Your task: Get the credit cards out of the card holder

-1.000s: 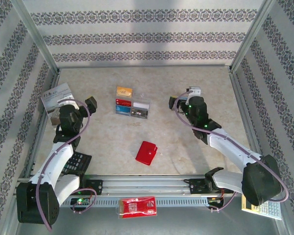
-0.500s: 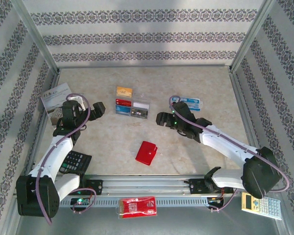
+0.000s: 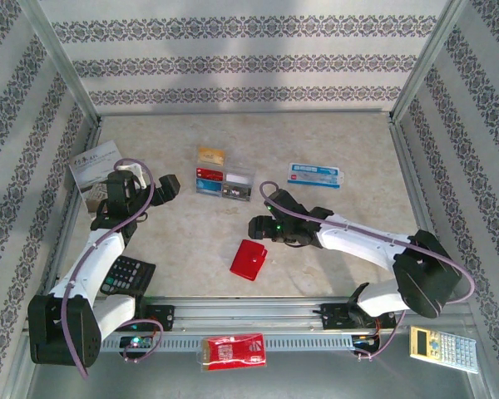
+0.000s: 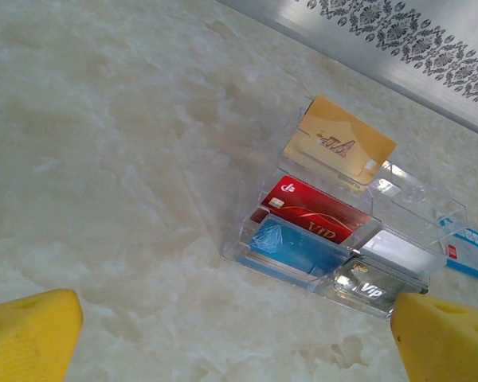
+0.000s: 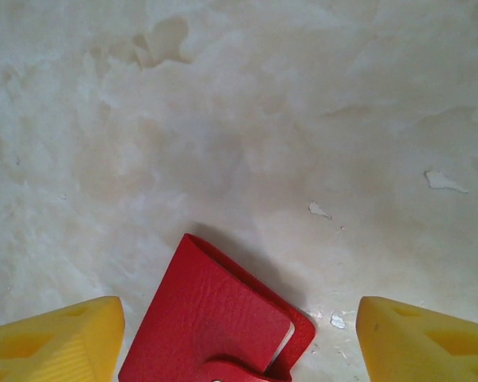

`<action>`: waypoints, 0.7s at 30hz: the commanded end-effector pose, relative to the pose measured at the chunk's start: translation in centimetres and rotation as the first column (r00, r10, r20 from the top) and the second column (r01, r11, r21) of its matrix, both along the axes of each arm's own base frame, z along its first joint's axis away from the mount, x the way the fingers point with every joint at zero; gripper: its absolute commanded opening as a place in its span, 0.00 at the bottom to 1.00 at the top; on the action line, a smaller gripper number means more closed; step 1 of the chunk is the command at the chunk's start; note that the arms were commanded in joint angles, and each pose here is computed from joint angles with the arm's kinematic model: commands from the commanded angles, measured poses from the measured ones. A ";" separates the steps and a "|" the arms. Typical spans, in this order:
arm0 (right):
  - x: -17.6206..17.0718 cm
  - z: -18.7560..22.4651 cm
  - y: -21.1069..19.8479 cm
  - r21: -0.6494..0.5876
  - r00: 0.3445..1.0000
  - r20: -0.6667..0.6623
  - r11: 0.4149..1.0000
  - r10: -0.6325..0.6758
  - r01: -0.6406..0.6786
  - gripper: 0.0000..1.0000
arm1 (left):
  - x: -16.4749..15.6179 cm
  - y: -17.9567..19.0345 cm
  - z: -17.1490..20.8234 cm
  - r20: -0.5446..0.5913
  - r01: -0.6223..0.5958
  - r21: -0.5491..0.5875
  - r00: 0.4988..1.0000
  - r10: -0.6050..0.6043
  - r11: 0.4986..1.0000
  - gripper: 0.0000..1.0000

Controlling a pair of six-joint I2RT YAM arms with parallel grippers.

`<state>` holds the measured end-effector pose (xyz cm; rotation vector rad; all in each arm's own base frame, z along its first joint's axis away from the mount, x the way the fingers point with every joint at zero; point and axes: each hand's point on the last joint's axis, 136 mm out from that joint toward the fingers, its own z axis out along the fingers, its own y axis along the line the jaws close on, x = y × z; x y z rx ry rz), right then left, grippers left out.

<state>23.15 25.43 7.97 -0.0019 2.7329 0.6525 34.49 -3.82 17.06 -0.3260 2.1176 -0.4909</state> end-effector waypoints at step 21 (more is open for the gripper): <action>-1.7 -6.0 -1.6 -0.470 0.960 -0.073 0.840 0.269 -0.272 0.67 | -0.2 -0.1 0.3 -0.006 -0.006 -0.005 1.000 0.006 1.000 1.00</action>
